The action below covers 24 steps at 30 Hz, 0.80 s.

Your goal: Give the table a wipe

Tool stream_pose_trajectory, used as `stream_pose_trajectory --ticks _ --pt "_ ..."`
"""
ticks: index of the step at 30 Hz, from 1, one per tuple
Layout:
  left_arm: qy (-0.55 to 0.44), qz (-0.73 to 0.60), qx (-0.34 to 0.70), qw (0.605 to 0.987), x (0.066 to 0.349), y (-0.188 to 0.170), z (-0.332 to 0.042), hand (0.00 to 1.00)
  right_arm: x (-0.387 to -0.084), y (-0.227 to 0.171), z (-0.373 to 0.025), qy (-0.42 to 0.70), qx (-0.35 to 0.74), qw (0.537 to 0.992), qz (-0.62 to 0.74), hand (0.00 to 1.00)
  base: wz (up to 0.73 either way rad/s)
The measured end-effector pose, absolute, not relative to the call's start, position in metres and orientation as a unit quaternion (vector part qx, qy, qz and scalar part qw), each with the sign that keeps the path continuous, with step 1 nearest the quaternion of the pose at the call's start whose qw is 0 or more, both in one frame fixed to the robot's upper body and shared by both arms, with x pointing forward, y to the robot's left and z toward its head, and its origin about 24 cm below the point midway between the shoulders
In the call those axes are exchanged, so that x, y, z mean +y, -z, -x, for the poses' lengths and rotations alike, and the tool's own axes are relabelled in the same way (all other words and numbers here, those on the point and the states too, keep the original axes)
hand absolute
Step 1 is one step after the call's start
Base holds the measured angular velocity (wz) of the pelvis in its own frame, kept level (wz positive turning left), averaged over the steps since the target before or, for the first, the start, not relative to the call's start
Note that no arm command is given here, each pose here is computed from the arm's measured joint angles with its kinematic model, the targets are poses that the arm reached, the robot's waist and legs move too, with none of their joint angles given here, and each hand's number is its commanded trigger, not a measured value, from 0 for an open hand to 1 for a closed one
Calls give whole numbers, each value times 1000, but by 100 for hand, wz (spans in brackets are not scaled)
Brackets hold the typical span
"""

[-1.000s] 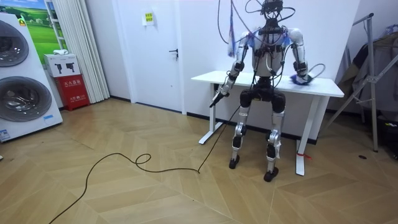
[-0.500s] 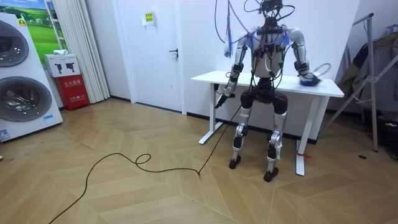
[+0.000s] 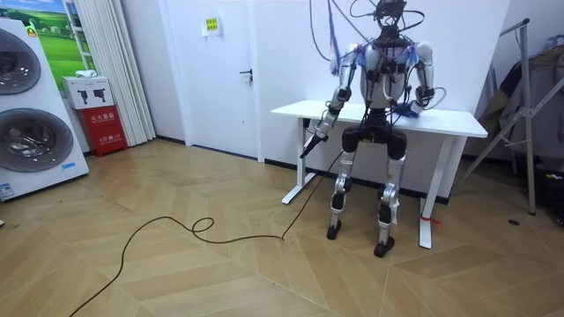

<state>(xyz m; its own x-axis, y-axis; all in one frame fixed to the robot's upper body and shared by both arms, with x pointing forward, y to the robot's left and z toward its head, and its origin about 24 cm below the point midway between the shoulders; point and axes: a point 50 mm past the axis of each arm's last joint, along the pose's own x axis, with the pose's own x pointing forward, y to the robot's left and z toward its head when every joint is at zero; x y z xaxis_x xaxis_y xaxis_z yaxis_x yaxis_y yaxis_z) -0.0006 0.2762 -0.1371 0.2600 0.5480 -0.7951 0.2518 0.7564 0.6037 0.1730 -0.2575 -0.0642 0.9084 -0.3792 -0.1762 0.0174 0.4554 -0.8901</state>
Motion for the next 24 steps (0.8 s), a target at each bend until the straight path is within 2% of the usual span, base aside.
stream_pose_trajectory --ticks 6,10,14,18,21,24 --pt "-137 -340 573 733 285 132 -12 0 -312 64 -115 228 244 792 512 100 -11" --pt "-129 -342 559 744 277 134 -22 0 -309 66 -130 243 260 801 481 100 -14" --pt "-118 -333 566 745 267 140 -24 0 -287 61 -180 201 262 821 466 100 -38" --pt "-127 -319 576 742 267 142 -25 0 -222 28 -263 67 154 843 512 100 -16" --pt "-126 -320 586 734 269 142 -16 0 -205 7 -289 43 111 845 522 100 39" --pt "-120 -317 618 710 271 142 8 0 -202 4 -293 31 105 841 529 100 45"
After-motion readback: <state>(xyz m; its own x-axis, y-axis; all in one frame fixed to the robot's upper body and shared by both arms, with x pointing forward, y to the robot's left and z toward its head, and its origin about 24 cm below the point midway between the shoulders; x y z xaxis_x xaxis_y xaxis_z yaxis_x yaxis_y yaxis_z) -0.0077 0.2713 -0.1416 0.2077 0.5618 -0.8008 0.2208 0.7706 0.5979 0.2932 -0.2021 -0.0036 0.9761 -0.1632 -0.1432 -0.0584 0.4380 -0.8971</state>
